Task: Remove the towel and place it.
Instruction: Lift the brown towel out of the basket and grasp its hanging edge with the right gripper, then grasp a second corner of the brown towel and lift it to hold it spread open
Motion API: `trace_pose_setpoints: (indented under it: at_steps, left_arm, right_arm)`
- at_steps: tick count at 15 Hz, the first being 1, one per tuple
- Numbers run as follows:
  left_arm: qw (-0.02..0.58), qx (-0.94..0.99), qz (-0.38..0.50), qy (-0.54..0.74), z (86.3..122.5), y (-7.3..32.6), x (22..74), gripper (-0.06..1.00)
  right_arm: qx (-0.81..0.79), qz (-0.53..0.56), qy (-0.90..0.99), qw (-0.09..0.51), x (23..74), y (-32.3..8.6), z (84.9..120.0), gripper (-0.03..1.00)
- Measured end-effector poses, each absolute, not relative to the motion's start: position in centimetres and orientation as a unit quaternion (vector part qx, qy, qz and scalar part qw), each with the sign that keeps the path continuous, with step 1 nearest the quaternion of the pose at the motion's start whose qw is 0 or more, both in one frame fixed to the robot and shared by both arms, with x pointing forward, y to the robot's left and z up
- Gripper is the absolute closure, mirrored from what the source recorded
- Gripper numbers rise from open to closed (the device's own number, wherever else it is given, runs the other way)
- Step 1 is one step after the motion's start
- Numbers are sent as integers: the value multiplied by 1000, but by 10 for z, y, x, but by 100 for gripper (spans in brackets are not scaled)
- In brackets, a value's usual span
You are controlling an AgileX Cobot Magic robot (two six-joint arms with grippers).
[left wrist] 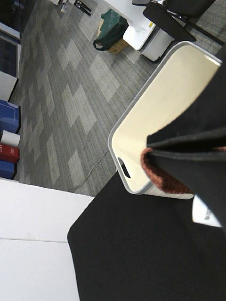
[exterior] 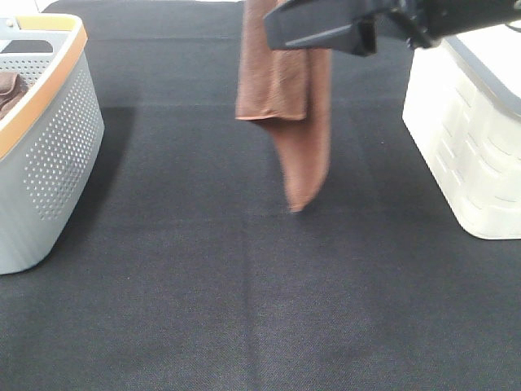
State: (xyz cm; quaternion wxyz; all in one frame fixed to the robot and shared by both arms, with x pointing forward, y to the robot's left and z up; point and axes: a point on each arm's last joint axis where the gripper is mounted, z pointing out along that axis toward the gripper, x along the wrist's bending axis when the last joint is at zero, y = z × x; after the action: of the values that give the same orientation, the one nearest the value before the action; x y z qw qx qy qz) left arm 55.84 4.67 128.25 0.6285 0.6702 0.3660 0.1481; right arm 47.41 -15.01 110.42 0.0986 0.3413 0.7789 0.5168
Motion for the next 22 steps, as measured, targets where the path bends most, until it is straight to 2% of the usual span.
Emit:
trace_pose_setpoints:
  at_steps: [7,9,11,13,22]
  left_arm:
    - [615,679,142,376,1267,38,570,94]
    - [602,687,150,379,1258,35,577,94]
    - [594,691,160,379,1254,35,580,94]
    - [591,693,167,377,1253,35,581,94]
    - [585,689,175,389,1253,37,583,94]
  right_arm:
    - [356,504,782,93,483,-145,1092,23]
    - [310,479,806,158,482,-121,1082,24]
    - [316,487,793,187,479,-102,1080,24]
    - [380,508,752,182,483,-102,1082,24]
    - [407,477,765,150,480,-102,1073,28]
